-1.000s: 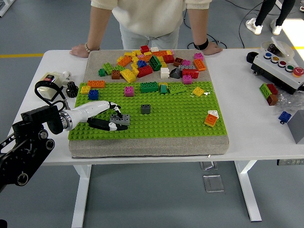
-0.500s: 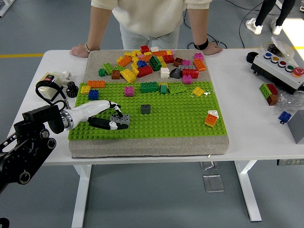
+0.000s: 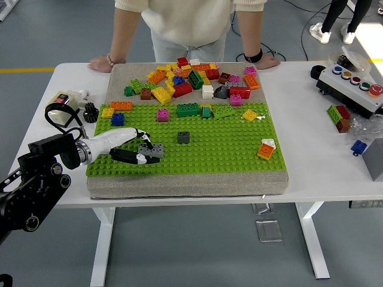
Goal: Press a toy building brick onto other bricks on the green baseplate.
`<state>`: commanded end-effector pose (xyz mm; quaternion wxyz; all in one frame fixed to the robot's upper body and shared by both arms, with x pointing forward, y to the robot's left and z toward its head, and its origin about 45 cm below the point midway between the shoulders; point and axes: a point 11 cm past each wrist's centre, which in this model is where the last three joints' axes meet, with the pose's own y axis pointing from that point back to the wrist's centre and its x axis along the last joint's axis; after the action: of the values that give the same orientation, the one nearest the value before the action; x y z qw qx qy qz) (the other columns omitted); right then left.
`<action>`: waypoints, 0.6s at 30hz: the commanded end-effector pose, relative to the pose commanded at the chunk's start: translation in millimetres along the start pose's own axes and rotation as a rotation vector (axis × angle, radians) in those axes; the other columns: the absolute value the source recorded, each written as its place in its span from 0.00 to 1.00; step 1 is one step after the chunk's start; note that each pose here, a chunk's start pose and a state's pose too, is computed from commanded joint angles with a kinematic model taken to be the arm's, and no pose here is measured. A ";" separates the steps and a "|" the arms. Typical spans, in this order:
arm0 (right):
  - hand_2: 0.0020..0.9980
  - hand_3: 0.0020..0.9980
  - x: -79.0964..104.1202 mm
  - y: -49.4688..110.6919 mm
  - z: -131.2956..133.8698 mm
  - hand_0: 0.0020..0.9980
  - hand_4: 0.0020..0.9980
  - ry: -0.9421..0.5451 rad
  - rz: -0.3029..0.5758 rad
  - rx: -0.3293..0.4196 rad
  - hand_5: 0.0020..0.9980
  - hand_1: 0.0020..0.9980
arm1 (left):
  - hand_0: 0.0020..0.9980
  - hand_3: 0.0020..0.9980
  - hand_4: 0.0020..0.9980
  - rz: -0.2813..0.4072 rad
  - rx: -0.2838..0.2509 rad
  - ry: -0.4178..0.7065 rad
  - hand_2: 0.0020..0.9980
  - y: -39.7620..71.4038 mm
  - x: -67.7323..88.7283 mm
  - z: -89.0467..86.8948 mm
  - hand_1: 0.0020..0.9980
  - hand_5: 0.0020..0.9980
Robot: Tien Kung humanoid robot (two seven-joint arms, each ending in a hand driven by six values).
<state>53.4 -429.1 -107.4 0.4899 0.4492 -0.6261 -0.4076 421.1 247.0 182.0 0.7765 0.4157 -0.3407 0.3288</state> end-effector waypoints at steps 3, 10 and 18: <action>0.73 0.70 0.1 0.0 0.1 0.76 0.98 0.000 0.000 0.000 0.50 0.69 | 1.00 0.67 1.00 -0.004 0.002 0.001 0.93 -0.3 -1.8 -0.7 0.96 0.80; 0.73 0.70 0.5 0.0 0.0 0.76 0.98 -0.002 0.001 0.000 0.50 0.69 | 1.00 0.66 1.00 -0.014 0.004 0.000 0.92 -0.5 -5.0 -1.0 0.96 0.79; 0.73 0.70 0.3 0.0 -0.2 0.76 0.98 -0.003 0.001 0.000 0.50 0.69 | 1.00 0.66 1.00 -0.014 0.003 -0.001 0.92 -0.1 -5.5 -0.8 0.95 0.79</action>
<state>53.5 -429.4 -107.3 0.4891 0.4484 -0.6270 -0.4080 418.3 246.4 177.1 0.7782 0.4193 -0.3374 0.3235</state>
